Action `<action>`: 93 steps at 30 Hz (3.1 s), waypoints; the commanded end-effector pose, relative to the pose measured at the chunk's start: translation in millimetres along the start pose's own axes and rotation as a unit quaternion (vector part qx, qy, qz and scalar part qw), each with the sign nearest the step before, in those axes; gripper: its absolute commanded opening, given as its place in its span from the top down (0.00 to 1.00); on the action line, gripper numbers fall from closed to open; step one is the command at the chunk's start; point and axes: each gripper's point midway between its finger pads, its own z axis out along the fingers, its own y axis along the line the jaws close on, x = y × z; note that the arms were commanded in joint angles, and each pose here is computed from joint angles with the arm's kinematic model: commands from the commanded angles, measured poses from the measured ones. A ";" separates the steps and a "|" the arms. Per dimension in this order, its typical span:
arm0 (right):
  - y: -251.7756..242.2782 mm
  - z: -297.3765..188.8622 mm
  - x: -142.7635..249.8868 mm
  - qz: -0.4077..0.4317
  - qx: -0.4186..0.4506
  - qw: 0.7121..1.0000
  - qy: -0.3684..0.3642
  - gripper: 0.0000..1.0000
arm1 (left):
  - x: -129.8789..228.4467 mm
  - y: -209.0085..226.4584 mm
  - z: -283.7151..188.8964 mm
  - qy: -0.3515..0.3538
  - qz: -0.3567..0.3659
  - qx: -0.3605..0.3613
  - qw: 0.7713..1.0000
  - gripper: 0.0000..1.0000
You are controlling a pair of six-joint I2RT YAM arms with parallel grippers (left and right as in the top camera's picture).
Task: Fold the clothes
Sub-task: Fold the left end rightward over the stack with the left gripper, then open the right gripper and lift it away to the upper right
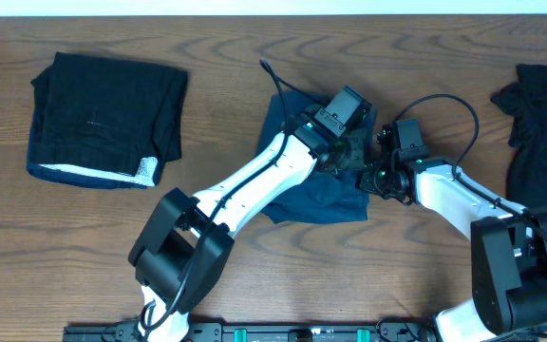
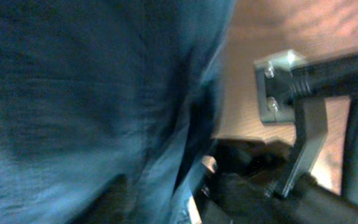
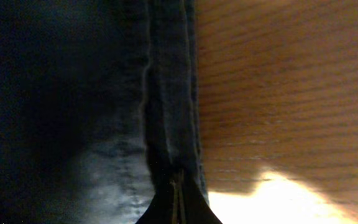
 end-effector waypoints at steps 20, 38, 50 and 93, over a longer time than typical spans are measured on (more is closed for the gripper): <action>26.5 -141.8 -57.1 -0.058 -0.108 0.991 -0.046 0.99 | 8.3 59.4 -40.0 0.069 0.045 -0.020 0.996 0.94; 28.8 -21.8 -109.9 -0.120 -0.153 0.978 -0.072 0.99 | 73.0 55.2 14.2 0.093 0.086 -0.005 0.992 0.94; -22.9 54.8 -91.0 -0.099 -0.072 0.992 -0.019 0.99 | 119.0 72.7 57.9 0.123 0.101 -0.011 0.987 0.94; -17.2 -118.3 -140.1 -0.065 -0.090 0.984 -0.138 0.01 | 107.8 17.5 57.4 0.122 0.104 0.113 0.980 0.94</action>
